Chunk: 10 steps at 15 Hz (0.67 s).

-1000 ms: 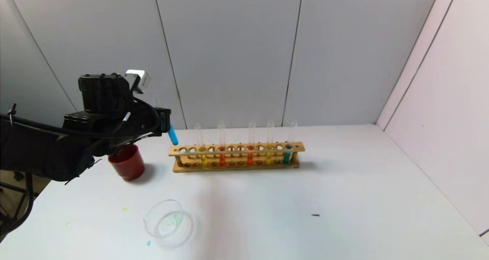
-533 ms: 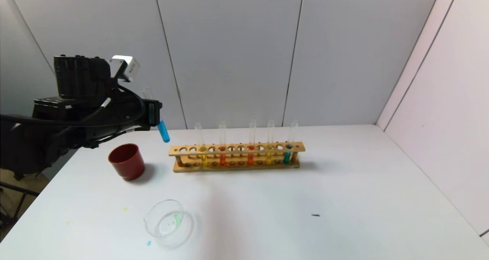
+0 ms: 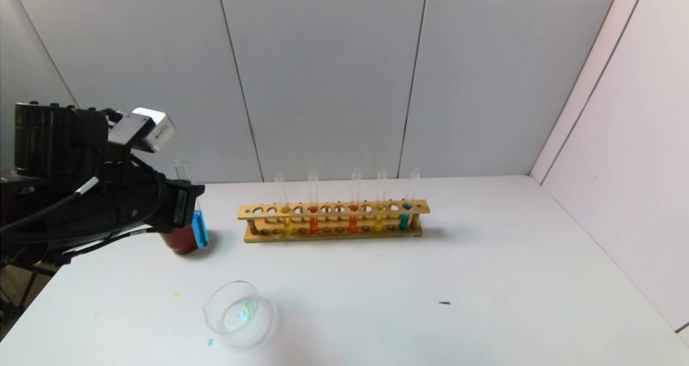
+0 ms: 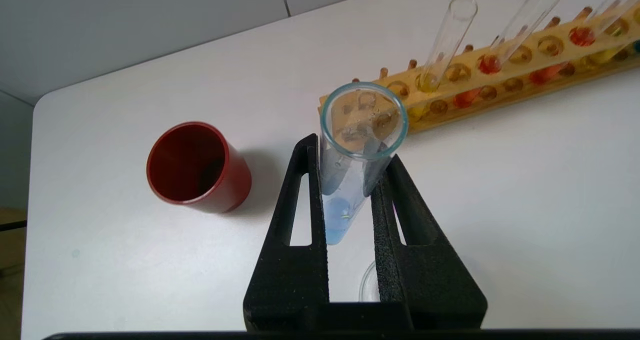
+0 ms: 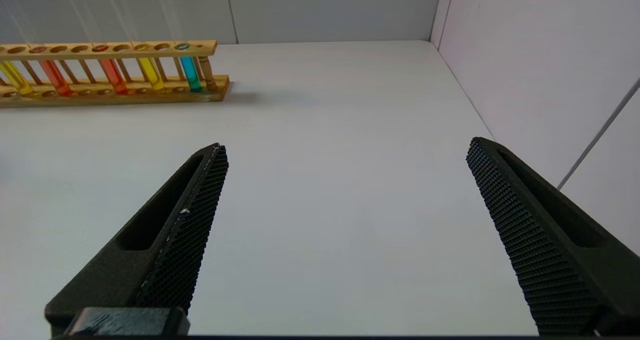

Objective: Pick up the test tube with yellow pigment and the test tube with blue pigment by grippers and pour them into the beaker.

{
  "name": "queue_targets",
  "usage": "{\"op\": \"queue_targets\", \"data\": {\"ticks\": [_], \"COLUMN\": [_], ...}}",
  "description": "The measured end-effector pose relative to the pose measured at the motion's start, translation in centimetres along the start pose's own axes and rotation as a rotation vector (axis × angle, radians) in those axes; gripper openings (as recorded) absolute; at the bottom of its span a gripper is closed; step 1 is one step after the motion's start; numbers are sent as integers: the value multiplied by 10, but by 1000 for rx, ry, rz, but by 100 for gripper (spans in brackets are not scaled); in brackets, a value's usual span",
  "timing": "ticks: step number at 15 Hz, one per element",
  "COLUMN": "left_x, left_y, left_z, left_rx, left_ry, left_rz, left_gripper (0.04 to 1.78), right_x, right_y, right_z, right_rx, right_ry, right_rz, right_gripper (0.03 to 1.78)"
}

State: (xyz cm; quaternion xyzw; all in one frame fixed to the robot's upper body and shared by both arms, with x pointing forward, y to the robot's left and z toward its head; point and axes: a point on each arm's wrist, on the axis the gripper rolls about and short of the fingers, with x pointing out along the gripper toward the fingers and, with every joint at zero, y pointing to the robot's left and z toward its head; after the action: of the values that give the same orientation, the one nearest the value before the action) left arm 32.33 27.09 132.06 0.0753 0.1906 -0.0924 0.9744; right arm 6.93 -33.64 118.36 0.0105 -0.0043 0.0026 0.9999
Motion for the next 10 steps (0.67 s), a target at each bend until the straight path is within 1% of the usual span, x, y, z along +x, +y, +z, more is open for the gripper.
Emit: {"op": "queue_targets", "data": {"ticks": [6, 10], "left_x": [-26, -31], "left_y": [1, 1], "left_z": [-30, -44], "left_rx": [47, 114], "left_ry": [44, 85], "left_rz": [1, 16], "left_gripper": [31, 31], "right_x": [0, 0], "right_y": [0, 0], "right_z": [0, 0], "right_rx": [0, 0], "right_ry": [0, 0], "right_rz": [0, 0], "right_gripper": [174, 174]}}
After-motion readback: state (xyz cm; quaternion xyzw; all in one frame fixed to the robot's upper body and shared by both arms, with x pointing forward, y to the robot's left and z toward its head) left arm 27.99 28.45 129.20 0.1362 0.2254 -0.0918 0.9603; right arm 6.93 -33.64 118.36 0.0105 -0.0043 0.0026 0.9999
